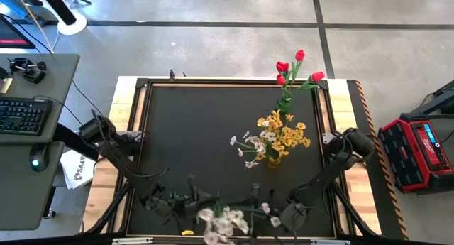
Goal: Sort flowers into vase by color
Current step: Put the white flowers into the yellow vase
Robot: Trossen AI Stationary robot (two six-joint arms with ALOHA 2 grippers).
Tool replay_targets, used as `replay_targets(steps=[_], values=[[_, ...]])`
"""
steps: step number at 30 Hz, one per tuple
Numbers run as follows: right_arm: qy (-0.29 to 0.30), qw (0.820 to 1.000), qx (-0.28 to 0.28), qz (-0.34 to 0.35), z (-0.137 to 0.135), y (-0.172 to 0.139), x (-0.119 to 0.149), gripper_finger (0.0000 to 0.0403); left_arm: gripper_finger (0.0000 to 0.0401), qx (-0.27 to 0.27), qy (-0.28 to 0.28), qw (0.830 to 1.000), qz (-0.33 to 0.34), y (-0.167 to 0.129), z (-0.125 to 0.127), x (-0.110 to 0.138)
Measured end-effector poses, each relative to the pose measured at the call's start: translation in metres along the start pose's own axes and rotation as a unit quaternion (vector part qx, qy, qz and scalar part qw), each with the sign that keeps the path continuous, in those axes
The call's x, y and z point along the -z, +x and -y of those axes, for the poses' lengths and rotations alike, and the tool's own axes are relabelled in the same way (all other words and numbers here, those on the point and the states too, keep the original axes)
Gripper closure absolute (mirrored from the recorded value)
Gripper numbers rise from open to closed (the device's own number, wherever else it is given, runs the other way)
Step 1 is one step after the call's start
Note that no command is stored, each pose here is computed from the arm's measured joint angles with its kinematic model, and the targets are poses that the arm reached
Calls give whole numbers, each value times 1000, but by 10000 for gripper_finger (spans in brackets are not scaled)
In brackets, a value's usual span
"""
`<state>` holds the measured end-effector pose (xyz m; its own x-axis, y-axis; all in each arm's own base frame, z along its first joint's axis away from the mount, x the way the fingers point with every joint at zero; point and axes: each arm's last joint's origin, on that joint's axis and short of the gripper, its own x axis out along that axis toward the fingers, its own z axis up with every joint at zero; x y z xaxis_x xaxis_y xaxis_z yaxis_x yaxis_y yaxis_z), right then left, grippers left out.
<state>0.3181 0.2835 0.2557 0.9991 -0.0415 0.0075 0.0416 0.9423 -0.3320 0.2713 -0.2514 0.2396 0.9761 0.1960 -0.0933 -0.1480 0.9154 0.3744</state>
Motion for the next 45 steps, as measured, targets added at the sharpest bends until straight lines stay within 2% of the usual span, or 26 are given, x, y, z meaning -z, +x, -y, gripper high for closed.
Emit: replay_targets(steps=[5,13,22,28,36,38,41,45], values=[[31,999,5,-29,2,4,8,137,400,-25,-2,1000,-8,4,-3,2],[62,994,70,-48,18,17,15,153,400,-30,-9,999,-11,8,-6,4],[72,995,58,-38,36,34,19,177,400,-28,-20,999,-12,13,-8,5],[75,995,59,-21,37,34,15,238,392,-28,-22,999,-13,13,-9,5],[73,995,60,-11,35,32,11,384,375,-17,-13,999,-26,13,-7,9],[73,995,61,-11,35,32,11,394,370,-16,-19,999,-26,13,-7,10],[83,993,77,-18,35,26,7,388,359,-17,-22,999,-34,13,-7,12],[82,990,106,-34,33,3,-12,399,332,-14,-33,998,-54,12,-5,19]])
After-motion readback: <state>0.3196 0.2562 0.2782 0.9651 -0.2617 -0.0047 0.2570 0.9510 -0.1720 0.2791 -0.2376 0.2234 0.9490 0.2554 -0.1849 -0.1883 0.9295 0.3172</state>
